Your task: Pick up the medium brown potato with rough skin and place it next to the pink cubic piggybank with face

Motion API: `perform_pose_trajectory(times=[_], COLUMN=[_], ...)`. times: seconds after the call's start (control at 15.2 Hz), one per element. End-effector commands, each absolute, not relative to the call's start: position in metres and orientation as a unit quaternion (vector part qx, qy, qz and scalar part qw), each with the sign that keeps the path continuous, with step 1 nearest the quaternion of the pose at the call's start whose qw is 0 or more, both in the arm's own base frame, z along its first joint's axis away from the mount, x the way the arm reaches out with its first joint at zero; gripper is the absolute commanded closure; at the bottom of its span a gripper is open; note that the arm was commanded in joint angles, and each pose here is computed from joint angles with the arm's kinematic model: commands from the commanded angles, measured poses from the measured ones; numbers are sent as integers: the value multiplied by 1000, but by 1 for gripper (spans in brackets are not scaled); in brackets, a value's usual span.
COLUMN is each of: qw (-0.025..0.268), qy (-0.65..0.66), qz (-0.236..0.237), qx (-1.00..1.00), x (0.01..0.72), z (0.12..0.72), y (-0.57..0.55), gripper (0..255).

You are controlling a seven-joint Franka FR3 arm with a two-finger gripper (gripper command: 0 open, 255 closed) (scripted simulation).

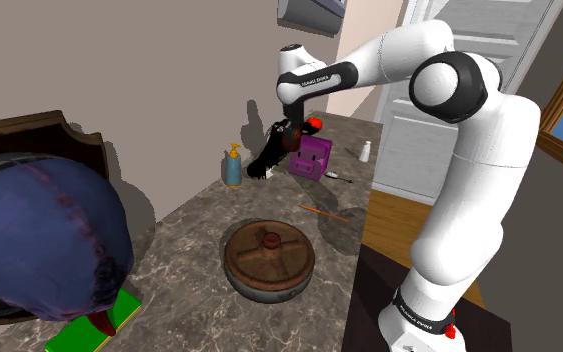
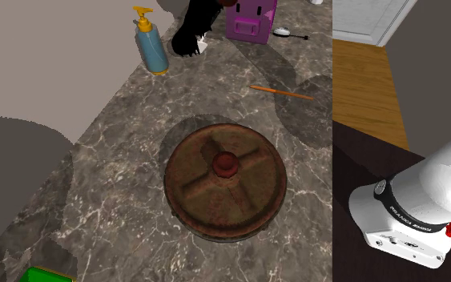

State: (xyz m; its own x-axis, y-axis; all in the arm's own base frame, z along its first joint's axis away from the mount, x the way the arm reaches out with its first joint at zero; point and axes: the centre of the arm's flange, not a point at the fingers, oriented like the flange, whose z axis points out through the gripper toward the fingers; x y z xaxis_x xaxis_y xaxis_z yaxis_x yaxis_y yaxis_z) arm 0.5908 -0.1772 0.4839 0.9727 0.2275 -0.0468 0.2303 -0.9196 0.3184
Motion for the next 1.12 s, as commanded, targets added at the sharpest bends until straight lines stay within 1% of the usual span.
perform_pose_trajectory(times=[0.0,1.06], qw=[163,163], qy=[117,117], qz=[-4,-4], qx=[980,980], x=[591,591], z=[473,389], y=[-177,-177], gripper=[255,255])
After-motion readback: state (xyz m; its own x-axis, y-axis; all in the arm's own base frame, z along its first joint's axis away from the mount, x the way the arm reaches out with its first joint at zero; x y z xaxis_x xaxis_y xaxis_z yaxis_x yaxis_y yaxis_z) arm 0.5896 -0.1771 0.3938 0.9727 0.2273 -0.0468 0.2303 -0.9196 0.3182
